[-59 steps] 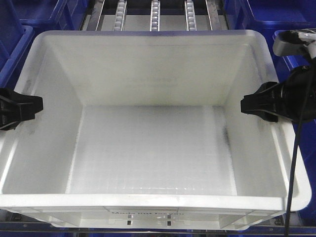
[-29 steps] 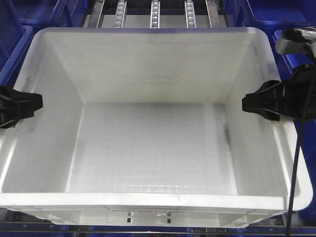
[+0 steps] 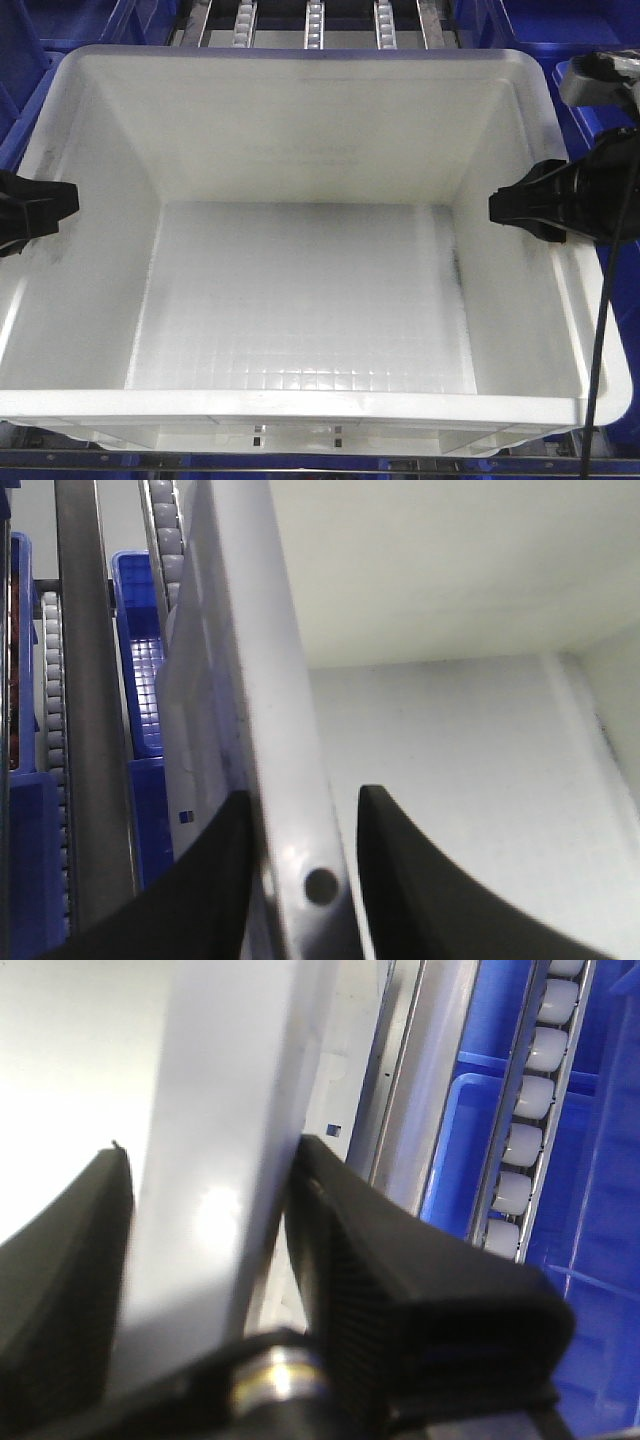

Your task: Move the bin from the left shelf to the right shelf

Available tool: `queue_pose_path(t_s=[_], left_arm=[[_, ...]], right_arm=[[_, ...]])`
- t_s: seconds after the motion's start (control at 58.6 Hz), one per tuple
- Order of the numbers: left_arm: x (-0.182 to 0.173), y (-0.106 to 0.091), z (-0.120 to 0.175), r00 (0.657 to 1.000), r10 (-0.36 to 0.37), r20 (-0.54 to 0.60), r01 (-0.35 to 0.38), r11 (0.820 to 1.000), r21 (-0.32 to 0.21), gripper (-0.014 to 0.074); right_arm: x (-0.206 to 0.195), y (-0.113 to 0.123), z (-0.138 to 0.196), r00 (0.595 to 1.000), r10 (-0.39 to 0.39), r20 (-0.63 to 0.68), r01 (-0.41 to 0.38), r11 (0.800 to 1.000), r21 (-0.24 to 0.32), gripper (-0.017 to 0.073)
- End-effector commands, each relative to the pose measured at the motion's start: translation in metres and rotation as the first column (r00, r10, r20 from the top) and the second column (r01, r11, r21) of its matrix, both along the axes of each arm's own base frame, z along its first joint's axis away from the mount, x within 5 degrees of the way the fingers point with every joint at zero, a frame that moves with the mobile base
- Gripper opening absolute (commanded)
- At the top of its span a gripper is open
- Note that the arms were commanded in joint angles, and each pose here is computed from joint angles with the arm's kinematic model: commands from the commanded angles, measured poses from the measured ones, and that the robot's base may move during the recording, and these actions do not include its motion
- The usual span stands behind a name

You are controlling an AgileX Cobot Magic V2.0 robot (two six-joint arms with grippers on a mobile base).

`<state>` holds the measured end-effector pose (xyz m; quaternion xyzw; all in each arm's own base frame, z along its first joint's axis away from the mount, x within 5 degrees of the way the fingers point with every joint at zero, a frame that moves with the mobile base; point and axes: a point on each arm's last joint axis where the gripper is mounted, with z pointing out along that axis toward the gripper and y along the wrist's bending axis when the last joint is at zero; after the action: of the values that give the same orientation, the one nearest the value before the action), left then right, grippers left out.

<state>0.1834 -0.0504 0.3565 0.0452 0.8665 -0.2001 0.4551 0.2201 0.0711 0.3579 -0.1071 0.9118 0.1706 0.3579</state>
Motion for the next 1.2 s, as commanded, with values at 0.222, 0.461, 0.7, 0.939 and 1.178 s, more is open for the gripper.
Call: queue_pose_path(t_s=[0.222, 0.461, 0.7, 0.939, 1.178], left_arm=[[-0.0028, -0.0012, 0.0277, 0.987, 0.03, 0.155, -0.017, 0.996, -0.088, 0.0], [-0.0028, -0.0012, 0.0277, 0.987, 0.03, 0.155, -0.017, 0.996, -0.088, 0.0], [-0.0028, -0.0012, 0.0277, 0.987, 0.03, 0.155, -0.017, 0.996, -0.088, 0.0], [-0.0028, -0.0012, 0.0277, 0.987, 0.03, 0.155, -0.017, 0.996, -0.088, 0.0], [-0.0028, -0.0012, 0.0277, 0.987, 0.03, 0.155, -0.017, 0.996, -0.088, 0.0]], right_arm=[[-0.0025, 0.0034, 0.0275, 0.99, -0.003, 0.143, -0.009, 0.996, 0.085, -0.0004], [-0.0027, 0.0035, 0.0273, 0.99, -0.002, 0.141, -0.01, 0.996, 0.084, -0.0004], [-0.0027, 0.0035, 0.0273, 0.99, -0.002, 0.141, -0.01, 0.996, 0.084, -0.0004], [-0.0027, 0.0035, 0.0273, 0.99, -0.002, 0.141, -0.01, 0.996, 0.084, -0.0004], [-0.0027, 0.0035, 0.0273, 0.99, -0.002, 0.141, -0.01, 0.996, 0.084, -0.0004]])
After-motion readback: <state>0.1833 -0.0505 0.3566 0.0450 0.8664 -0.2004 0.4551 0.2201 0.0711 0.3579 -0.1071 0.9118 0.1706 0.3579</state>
